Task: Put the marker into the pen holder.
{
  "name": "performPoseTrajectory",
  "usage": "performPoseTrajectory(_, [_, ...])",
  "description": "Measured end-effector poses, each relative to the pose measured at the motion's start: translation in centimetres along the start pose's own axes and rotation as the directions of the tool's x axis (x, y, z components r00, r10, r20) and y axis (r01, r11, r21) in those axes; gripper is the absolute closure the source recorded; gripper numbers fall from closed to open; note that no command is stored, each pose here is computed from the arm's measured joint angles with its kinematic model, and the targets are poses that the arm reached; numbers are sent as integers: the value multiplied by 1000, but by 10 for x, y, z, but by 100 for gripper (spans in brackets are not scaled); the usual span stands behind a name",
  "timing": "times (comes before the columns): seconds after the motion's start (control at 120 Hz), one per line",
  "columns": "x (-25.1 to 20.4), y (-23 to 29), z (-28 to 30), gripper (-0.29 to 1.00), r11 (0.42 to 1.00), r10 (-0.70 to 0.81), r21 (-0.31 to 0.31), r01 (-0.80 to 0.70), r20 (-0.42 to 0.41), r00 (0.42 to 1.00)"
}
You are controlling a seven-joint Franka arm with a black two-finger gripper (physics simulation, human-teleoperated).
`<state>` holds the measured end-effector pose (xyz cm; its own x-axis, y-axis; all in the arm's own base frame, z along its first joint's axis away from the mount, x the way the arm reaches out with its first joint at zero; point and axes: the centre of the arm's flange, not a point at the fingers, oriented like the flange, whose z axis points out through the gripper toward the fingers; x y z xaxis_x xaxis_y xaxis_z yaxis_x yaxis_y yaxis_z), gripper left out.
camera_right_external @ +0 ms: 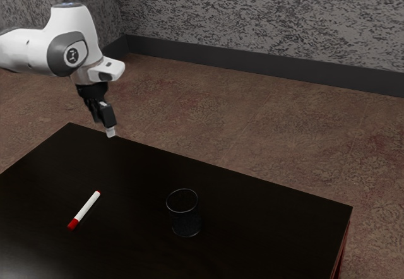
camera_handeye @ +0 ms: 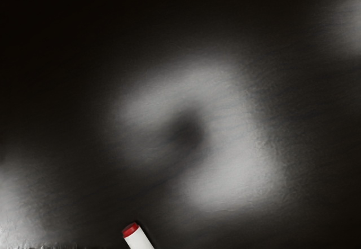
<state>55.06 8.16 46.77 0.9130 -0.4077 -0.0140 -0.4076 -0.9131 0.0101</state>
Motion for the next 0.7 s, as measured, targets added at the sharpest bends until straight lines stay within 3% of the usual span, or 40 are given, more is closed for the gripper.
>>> performPoseTrajectory(0.25, [-20,-30,59,0,979,-203,12,203,-7,979])
performPoseTrajectory(0.358, [-19,-32,82,0,970,-230,84,228,15,973])
performPoseTrajectory(0.442, [-14,-32,98,1,964,-250,103,247,24,968])
performPoseTrajectory(0.7, [-51,-31,161,32,905,-426,50,423,57,903])
